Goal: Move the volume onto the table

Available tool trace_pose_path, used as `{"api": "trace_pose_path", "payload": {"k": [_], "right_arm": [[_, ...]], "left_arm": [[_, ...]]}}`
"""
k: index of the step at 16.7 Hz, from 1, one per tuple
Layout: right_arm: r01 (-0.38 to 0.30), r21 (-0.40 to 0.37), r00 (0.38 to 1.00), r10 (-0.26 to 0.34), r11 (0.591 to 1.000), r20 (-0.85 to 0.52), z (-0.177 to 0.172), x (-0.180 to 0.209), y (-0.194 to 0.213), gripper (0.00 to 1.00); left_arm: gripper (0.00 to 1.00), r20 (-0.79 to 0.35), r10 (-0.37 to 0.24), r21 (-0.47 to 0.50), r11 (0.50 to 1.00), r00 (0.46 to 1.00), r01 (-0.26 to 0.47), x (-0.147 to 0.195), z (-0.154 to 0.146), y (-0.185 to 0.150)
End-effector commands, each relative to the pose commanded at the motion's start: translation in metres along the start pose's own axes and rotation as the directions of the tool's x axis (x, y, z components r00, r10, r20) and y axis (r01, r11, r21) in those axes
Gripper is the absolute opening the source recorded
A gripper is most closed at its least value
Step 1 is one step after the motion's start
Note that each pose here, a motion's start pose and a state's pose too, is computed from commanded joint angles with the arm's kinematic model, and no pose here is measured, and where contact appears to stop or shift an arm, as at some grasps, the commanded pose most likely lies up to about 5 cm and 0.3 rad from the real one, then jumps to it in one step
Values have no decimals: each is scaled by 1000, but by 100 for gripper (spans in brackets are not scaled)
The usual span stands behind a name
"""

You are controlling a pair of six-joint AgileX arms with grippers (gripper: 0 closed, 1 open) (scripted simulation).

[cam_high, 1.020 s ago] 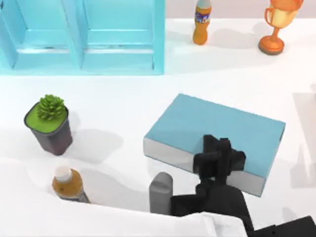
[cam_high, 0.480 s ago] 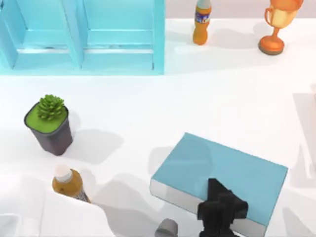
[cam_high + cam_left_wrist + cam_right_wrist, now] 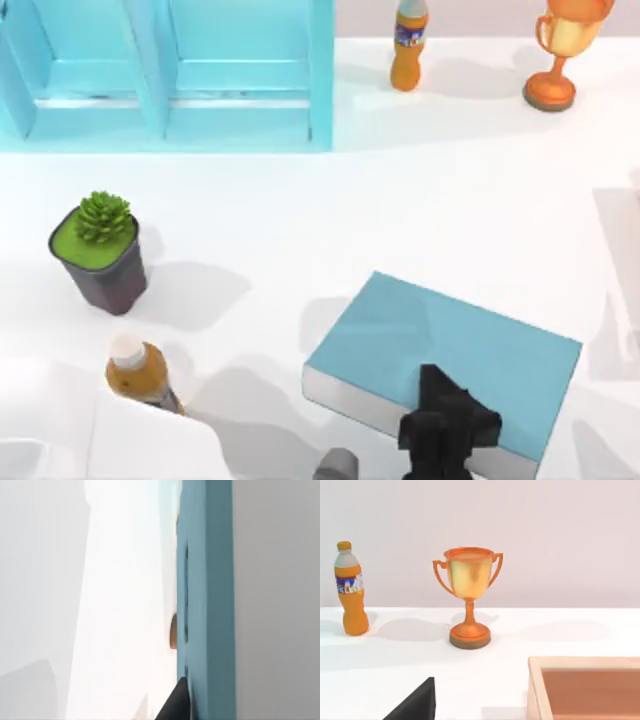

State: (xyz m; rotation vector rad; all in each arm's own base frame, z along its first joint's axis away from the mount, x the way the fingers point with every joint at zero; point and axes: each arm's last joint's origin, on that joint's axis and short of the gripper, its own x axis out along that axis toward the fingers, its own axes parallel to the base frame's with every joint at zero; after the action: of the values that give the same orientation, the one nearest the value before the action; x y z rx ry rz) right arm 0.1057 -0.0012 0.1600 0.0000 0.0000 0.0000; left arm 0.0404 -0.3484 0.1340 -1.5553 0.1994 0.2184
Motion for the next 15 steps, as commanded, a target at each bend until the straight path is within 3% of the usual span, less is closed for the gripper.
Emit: {"api": "trace_pose_path", "payload": {"k": [6,15], "right_arm": [[0,0,1000,0,1000,0,0,0,0,100],[0,0,1000,0,1000,0,0,0,0,100]], "left_arm": [[0,1,1,1,1000,1000,-1,-1,1,1],[0,2,1,1,1000,1000,-1,7,0,29]]}}
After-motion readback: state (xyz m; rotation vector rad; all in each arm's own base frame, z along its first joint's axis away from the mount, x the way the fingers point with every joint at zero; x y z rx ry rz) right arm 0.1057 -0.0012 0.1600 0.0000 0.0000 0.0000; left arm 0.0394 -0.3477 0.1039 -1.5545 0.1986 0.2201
